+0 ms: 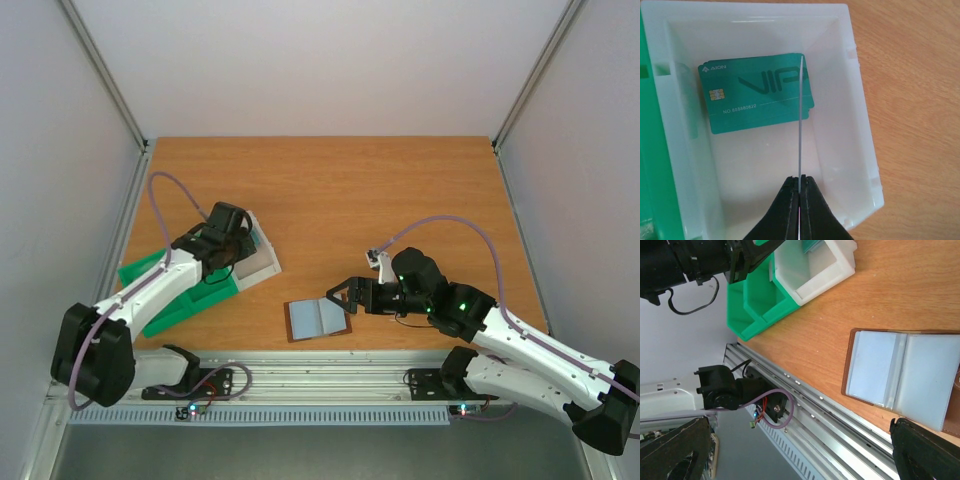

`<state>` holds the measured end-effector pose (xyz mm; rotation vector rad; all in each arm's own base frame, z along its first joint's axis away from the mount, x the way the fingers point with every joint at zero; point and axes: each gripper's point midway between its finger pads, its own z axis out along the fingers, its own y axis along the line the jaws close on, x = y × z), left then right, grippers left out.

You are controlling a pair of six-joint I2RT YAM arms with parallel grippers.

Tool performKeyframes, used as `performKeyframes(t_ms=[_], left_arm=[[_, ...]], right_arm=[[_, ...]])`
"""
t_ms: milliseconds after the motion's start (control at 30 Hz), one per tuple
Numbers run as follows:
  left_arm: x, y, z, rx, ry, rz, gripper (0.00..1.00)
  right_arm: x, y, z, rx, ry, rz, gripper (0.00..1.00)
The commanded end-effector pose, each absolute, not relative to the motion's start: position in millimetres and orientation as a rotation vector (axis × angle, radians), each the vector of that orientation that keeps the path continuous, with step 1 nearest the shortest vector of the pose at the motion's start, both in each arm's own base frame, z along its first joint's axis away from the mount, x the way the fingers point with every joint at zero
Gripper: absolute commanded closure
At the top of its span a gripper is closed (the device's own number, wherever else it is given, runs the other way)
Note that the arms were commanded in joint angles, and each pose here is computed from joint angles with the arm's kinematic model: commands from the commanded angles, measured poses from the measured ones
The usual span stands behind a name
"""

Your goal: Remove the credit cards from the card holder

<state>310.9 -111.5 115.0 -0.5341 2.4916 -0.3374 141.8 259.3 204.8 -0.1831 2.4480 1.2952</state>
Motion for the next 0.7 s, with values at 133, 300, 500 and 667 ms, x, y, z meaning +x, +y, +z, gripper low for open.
performKeyframes(t_ms=[133,300,500,667], left_arm=[[341.4,-113.1,124.0,-0.581,2.401,-0.332,1.00],[345.8,-112.7,117.8,-0.589,2.400,-0.316,1.00],[348.6,-110.4,109.5,-0.597,2.417,-0.275,1.00],[347.8,-111.2,101.9,-0.590,2.441,-0.262,1.00]], right_arm=[[141.4,263.2,210.0,-0.235,2.452,1.287,0.02],[141.8,261.6,208.2,-0.234,2.459,1.269,0.01],[143.1,260.5,204.2,-0.227,2.474,1.248,0.01],[144.0,262.8,202.3,-0.224,2.481,1.251,0.02]])
